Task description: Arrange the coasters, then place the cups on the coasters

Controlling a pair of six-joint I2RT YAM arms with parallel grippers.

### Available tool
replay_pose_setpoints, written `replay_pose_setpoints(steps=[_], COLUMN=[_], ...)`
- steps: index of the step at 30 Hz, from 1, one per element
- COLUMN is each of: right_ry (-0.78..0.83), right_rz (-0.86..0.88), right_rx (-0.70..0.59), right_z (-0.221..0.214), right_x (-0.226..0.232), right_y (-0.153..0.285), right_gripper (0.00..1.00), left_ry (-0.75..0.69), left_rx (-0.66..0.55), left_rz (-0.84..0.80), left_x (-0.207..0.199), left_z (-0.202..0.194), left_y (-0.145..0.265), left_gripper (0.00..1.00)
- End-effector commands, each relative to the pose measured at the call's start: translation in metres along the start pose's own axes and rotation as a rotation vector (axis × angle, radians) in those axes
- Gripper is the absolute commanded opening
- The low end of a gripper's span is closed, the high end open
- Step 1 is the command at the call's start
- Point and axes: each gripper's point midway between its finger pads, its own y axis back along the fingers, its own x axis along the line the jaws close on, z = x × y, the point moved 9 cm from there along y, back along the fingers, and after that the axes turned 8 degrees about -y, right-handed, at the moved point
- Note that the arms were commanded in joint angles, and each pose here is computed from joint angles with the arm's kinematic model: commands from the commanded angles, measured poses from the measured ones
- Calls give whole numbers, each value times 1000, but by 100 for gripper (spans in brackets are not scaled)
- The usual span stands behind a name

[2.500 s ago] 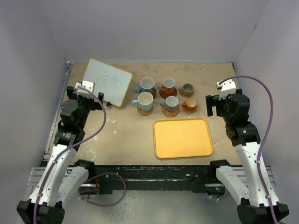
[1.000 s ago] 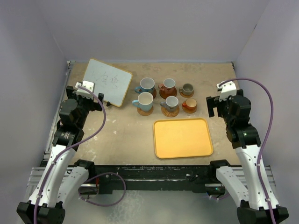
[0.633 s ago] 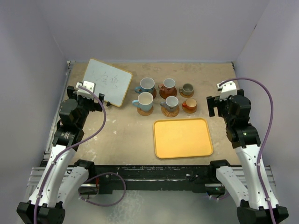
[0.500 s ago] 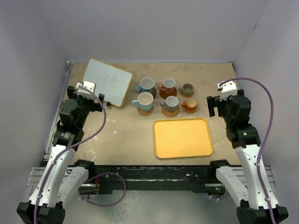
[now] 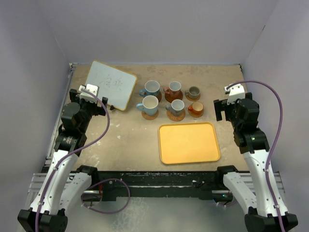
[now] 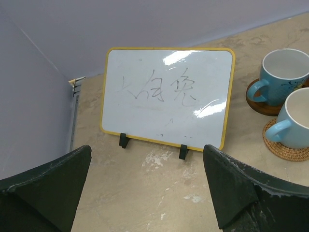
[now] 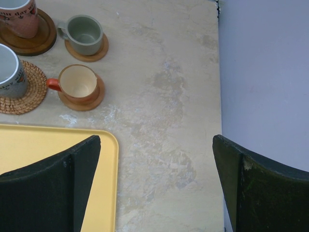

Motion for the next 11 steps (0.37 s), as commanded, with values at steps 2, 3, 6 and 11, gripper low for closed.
replay_pose_setpoints(steps=[2, 3, 6, 11], right_ry=[-5, -3, -1, 0], right_rz=[-20, -18, -19, -19], right_rx=[-38, -39, -40, -40], right_z=[5, 5, 4, 5], right_x=[-3, -2, -3, -3], right_y=[0, -1, 0, 0], right_gripper=[100, 100, 100, 100], left_ry=[-8, -9, -7, -10], left_rx=[-72, -72, -71, -71], left_rz=[21, 19, 22, 23], left_x=[9, 8, 9, 9], left_z=[19, 19, 20, 19], left_y=[2, 2, 3, 3], left_gripper=[94, 94, 93, 93])
